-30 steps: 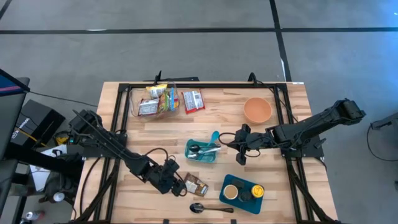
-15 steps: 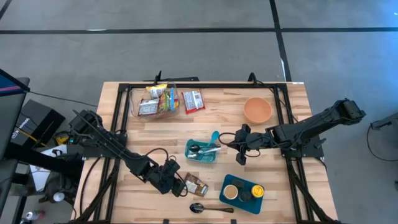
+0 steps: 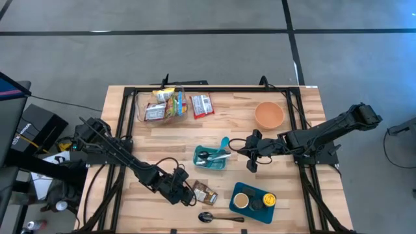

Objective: Pick & Place Food Item
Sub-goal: Put the orange seasoning pack into the blue bin

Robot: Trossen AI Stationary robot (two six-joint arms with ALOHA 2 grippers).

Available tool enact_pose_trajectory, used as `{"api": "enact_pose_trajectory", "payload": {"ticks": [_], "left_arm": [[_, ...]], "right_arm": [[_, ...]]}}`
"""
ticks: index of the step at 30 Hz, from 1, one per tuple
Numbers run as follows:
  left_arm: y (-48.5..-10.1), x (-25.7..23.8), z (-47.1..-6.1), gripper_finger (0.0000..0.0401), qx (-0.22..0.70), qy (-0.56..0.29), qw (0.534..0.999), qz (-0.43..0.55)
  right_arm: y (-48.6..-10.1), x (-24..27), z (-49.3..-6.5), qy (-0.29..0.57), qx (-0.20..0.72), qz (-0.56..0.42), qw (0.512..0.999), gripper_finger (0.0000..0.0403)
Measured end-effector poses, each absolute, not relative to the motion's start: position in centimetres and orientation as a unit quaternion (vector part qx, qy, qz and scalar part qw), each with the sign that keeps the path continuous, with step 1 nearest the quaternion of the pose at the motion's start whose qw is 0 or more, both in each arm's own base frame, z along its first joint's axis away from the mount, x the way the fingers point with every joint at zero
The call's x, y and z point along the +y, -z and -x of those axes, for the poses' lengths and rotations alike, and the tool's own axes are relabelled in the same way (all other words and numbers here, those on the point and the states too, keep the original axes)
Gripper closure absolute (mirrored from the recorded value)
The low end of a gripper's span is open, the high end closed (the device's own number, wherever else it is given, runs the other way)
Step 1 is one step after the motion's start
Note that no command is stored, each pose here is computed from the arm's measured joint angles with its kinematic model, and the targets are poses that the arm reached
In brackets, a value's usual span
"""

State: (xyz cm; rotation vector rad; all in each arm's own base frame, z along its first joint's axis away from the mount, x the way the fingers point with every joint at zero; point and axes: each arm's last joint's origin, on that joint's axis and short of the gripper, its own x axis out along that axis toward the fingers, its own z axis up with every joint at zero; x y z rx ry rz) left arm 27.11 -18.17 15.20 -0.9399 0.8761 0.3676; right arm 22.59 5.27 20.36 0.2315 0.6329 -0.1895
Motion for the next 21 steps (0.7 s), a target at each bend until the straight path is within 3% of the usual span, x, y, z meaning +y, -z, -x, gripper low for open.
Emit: {"api": "enact_pose_trajectory", "payload": {"ticks": [14, 21], "left_arm": [[-13.3, -17.4, -25.8, 0.0284, 0.407, -0.221, 0.727, 0.507], [-12.5, -17.3, -25.7, 0.0286, 0.373, -0.186, 0.723, 0.552]], "right_arm": [[-20.4, 5.3, -22.6, 0.093, 0.31, -0.114, 0.939, 0.0402], [-20.4, 5.3, -22.6, 0.092, 0.31, -0.114, 0.939, 0.0402]]}}
